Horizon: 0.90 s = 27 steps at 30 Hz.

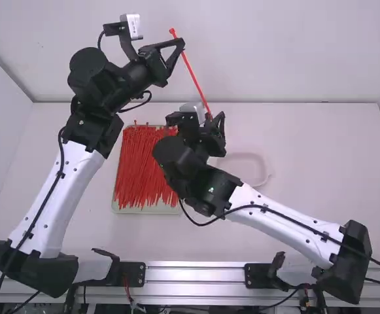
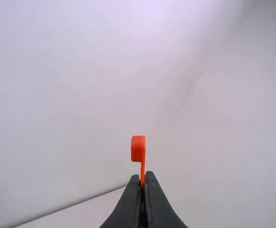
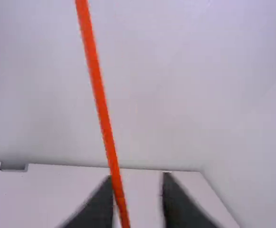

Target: Fasten the cable tie

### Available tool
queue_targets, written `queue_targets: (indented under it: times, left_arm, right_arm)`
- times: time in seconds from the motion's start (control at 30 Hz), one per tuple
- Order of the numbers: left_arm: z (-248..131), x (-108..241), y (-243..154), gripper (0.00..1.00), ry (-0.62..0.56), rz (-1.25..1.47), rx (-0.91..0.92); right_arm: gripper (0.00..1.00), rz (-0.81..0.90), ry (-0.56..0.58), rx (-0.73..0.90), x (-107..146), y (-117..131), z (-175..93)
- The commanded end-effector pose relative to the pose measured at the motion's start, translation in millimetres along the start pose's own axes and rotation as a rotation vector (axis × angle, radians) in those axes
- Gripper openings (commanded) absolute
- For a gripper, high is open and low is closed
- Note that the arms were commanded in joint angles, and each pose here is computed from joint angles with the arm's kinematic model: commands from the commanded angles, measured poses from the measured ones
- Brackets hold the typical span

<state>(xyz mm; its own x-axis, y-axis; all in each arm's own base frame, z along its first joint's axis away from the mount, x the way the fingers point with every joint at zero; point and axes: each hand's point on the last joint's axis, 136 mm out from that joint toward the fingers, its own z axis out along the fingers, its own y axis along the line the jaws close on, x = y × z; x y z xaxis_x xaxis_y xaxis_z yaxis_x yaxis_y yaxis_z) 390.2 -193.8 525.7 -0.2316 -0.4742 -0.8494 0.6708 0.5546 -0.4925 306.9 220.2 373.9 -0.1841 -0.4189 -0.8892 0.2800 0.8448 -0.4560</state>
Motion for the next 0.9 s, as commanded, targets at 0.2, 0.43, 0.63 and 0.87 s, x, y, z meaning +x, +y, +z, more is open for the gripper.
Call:
queue_targets:
  times: [0.2, 0.43, 0.63, 0.87]
  left_arm:
    - [-10.2, -6.0, 25.9, 0.02, 0.005, 0.019, -0.056]
    - [-21.8, -6.4, 19.9, 0.02, 0.068, 0.079, 0.054]
    - [-28.8, 0.3, -6.1, 0.02, 0.124, 0.168, 0.215]
    - [-41.7, 14.6, -38.3, 0.02, 0.200, 0.259, 0.416]
  right_arm:
    - [0.96, 0.143, -0.072, -0.140, -33.7, -46.6, -42.1]
    - [0.99, 0.150, -0.125, -0.316, -37.5, -90.3, -59.0]
    - [0.98, 0.168, -0.175, -0.539, -30.8, -119.5, -61.5]
    - [0.98, 0.211, -0.281, -0.866, -27.4, -135.3, -87.6]
